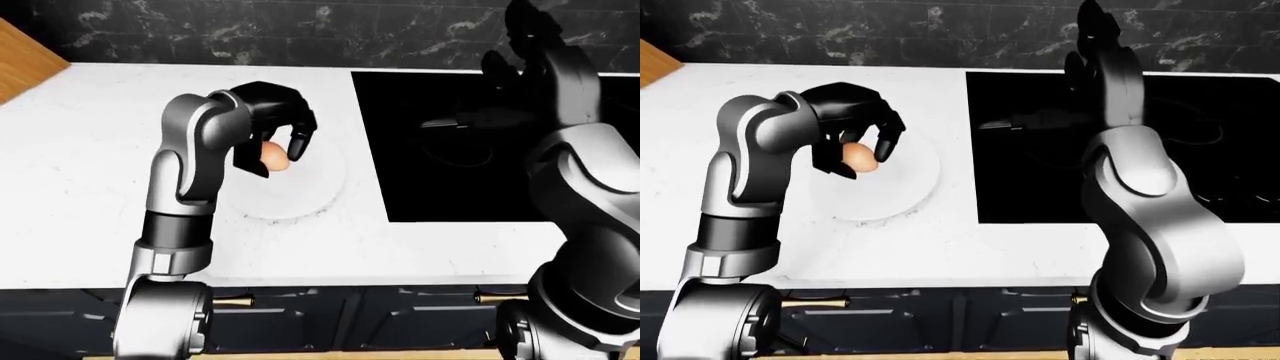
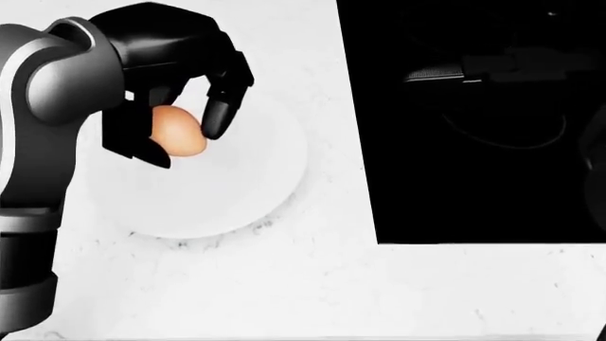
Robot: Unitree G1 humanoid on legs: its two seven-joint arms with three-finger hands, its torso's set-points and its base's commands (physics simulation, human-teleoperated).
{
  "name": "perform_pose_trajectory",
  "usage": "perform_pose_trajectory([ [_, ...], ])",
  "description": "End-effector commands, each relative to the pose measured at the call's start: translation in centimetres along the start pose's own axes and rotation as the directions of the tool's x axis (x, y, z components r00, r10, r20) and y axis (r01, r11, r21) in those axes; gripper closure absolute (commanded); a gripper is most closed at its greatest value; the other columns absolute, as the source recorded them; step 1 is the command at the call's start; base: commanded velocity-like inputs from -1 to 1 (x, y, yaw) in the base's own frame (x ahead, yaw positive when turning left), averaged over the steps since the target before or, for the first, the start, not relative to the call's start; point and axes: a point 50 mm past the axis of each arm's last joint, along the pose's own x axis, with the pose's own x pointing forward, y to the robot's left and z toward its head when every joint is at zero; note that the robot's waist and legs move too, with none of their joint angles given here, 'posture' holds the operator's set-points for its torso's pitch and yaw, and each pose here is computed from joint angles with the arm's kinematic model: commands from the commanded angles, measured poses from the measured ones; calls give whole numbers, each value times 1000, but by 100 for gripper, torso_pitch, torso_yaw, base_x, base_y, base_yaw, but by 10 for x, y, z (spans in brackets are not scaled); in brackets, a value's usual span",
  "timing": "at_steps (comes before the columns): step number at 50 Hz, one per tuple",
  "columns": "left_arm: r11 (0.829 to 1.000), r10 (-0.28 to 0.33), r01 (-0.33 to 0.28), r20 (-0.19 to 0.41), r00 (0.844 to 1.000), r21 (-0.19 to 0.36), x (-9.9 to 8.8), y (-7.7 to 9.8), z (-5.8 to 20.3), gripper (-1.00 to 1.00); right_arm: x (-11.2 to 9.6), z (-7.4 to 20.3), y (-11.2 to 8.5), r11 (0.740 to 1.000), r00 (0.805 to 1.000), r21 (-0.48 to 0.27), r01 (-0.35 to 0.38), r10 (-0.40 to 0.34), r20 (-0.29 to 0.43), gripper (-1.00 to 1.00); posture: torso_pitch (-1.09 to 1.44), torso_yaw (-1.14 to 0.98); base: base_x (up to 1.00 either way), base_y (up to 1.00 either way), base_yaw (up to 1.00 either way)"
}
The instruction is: Pick the egg from the plate and place it in the pan.
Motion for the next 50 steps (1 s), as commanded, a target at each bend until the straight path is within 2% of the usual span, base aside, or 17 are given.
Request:
perform_pose_trajectory([
  [1,997,78,-78,3,997,27,-8,18,3,100,-2,13,-3,1000,997,0,17,-17,72,-100,0,0,0,0,0],
  [50,996,87,-86,-6,996,21,-7,20,0,100,-1,10,-3,1000,998,3,15,-15,59,-100,0,0,0,-17,0],
])
